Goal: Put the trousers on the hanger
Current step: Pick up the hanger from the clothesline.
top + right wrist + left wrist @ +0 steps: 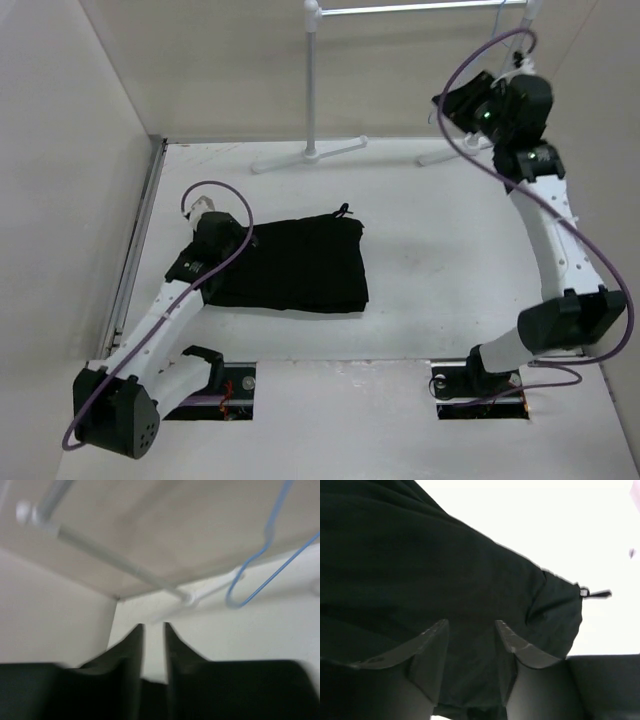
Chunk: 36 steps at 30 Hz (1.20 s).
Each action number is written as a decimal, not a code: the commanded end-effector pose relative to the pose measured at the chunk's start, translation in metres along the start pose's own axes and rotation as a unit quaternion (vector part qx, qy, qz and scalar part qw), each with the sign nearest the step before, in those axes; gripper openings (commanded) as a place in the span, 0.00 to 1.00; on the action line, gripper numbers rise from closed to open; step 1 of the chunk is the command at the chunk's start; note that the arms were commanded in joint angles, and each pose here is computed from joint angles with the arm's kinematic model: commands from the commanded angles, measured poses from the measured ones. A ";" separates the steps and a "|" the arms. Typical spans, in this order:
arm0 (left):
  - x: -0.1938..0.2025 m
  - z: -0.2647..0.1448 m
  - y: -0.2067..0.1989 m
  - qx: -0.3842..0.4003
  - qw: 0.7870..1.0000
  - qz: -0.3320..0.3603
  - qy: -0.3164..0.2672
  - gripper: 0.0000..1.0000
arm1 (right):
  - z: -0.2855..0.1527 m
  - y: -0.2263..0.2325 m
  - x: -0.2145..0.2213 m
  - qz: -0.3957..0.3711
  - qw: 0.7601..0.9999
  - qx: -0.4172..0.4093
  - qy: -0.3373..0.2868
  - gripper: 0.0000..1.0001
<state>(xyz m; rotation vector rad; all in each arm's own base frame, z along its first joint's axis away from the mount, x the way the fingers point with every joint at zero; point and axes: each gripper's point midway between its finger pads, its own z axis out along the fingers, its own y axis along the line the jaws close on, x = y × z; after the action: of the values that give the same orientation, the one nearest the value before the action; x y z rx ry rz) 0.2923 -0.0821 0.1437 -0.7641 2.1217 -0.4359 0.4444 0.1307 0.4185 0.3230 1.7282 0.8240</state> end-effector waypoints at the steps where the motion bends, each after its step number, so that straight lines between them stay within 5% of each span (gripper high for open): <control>1: -0.008 -0.006 -0.039 0.050 0.999 0.017 -0.012 0.35 | 0.008 -0.032 -0.048 -0.008 0.998 0.049 -0.026 0.39; 4: 0.000 -0.007 -0.050 0.059 0.998 0.030 -0.004 0.33 | 0.015 -0.050 -0.076 -0.004 0.996 0.078 -0.042 0.66; 11: 0.013 -0.003 -0.052 0.060 0.997 0.042 0.014 0.37 | 0.050 -0.078 -0.096 -0.007 0.995 0.096 -0.031 0.75; 23: 0.022 0.004 -0.043 0.045 0.998 0.044 0.023 0.38 | 0.091 -0.096 -0.073 0.001 0.998 0.064 0.011 0.53; 29: 0.024 0.004 -0.039 0.043 0.998 0.041 0.023 0.38 | 0.102 -0.082 -0.072 -0.006 1.000 0.029 0.006 0.21; 36: 0.021 0.002 -0.038 0.044 0.998 0.036 0.017 0.38 | 0.085 -0.050 -0.092 -0.047 0.999 -0.003 -0.026 0.07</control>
<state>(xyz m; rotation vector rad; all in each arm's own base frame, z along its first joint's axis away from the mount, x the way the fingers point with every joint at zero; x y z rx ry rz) 0.2928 -0.1272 0.1367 -0.6225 2.2039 -0.4829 0.5778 0.0627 0.3775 0.3891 1.8351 0.7495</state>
